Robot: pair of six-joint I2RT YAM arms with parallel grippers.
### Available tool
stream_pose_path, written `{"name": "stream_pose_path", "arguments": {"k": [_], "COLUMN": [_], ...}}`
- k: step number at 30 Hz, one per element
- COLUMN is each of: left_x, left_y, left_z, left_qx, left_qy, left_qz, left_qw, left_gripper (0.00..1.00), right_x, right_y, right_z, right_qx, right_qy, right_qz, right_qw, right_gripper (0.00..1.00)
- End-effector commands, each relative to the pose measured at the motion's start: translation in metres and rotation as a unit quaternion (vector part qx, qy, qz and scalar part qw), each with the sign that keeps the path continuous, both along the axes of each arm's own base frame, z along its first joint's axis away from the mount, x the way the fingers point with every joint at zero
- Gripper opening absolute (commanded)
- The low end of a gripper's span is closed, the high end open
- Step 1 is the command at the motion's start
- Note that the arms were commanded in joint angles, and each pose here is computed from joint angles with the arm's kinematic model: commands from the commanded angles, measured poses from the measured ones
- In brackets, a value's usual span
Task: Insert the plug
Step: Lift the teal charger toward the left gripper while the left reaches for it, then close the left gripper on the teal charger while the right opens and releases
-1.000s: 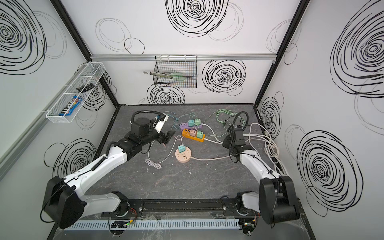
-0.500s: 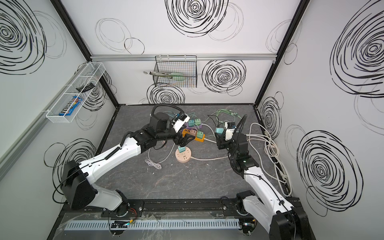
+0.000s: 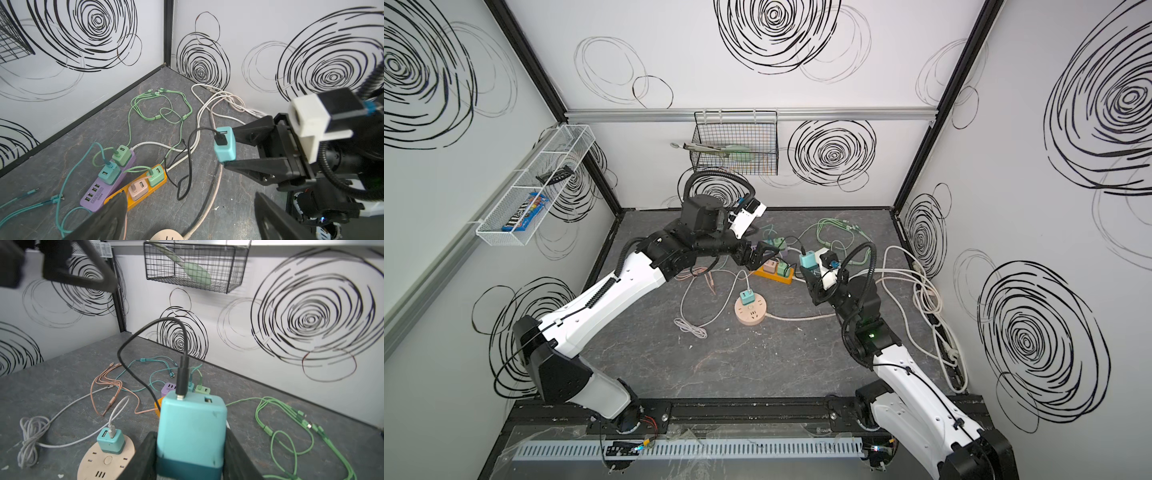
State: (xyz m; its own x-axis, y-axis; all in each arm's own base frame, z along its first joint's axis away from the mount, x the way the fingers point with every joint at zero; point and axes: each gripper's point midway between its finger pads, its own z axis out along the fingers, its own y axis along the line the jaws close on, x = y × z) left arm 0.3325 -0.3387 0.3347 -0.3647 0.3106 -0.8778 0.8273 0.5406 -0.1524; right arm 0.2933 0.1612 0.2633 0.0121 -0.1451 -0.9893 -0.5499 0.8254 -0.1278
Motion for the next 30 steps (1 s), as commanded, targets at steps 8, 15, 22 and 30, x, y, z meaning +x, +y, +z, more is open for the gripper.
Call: {"name": "stream_pose_path", "arguments": {"k": [8,15,22,30], "left_x": [-0.032,-0.049,-0.053,-0.049], "left_y": [-0.034,-0.044,-0.047,-0.043], "left_z": [-0.005,-0.015,-0.011,-0.008], "left_qx": [0.018,0.005,-0.013,-0.018], "left_qy": [0.046,0.091,0.089,0.073], "left_qz": [-0.098,-0.138,-0.151,-0.139], "left_qw": [0.994,0.986,0.984,0.987], "left_gripper": [0.95,0.82,0.68,0.57], "right_x": [-0.027,-0.037,-0.043,-0.046], "right_y": [0.027,0.036,0.043,0.047], "right_z": [0.059,0.06,0.056,0.055], "right_qx": [-0.089,-0.114,-0.117,-0.117], "right_qy": [-0.186,-0.225,-0.226,-0.227], "right_qz": [0.037,0.049,0.069,0.078], "right_qw": [0.978,0.966,0.965,0.964], "right_gripper": [0.31,0.31,0.31,0.31]}}
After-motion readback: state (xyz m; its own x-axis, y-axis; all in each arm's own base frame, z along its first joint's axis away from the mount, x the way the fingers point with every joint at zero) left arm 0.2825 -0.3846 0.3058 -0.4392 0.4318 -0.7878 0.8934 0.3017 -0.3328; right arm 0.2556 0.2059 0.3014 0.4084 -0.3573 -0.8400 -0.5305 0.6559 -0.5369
